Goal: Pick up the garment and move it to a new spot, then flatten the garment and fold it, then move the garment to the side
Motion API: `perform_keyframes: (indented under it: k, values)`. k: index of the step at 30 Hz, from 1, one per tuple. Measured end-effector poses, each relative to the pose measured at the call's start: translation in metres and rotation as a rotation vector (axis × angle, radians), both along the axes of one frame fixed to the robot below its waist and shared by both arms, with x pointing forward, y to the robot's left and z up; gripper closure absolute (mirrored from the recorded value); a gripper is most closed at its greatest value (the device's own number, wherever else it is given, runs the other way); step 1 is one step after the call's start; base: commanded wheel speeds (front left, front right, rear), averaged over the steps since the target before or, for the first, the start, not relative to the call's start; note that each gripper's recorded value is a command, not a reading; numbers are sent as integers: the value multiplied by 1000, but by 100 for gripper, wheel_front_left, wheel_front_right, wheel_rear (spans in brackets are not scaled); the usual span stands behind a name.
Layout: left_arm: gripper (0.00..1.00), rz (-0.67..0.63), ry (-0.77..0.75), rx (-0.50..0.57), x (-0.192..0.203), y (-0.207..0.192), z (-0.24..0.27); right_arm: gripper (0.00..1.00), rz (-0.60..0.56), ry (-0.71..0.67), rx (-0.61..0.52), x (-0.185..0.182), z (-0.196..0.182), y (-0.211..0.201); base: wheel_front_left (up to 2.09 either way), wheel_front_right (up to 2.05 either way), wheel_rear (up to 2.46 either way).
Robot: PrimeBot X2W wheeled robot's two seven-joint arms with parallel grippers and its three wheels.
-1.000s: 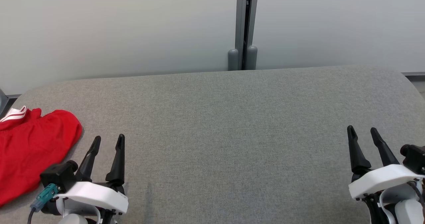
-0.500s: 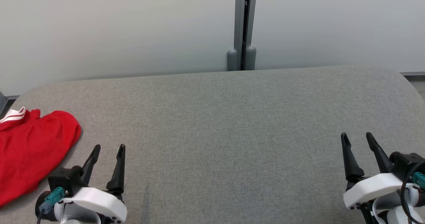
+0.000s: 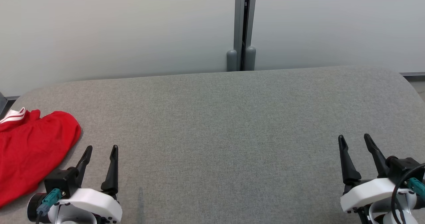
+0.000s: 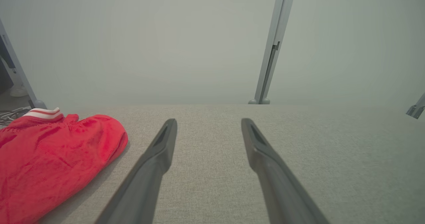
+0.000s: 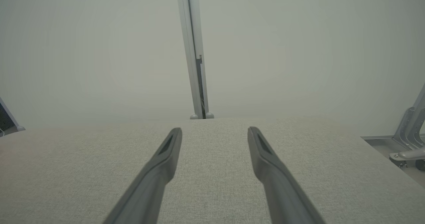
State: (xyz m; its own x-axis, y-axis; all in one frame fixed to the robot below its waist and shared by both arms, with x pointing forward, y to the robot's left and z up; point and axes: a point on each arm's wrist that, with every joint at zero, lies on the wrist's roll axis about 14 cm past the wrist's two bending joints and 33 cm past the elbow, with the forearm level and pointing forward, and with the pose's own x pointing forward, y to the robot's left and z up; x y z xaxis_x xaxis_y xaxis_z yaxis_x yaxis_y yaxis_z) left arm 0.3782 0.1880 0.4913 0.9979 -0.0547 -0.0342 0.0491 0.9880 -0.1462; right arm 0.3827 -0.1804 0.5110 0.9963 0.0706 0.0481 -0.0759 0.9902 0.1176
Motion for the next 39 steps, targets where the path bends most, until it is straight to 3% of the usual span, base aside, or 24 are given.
perform_keyframes:
  k: [21, 39]
  values:
    - [0, 33, -7, 119, -7, 15, 1, 0, -2, -49, 8, -7, 6, 2, 0, 0, 0]
    - [0, 43, -4, 109, -10, 15, 0, 0, 1, -41, 24, -6, 5, 2, 0, 0, 0]
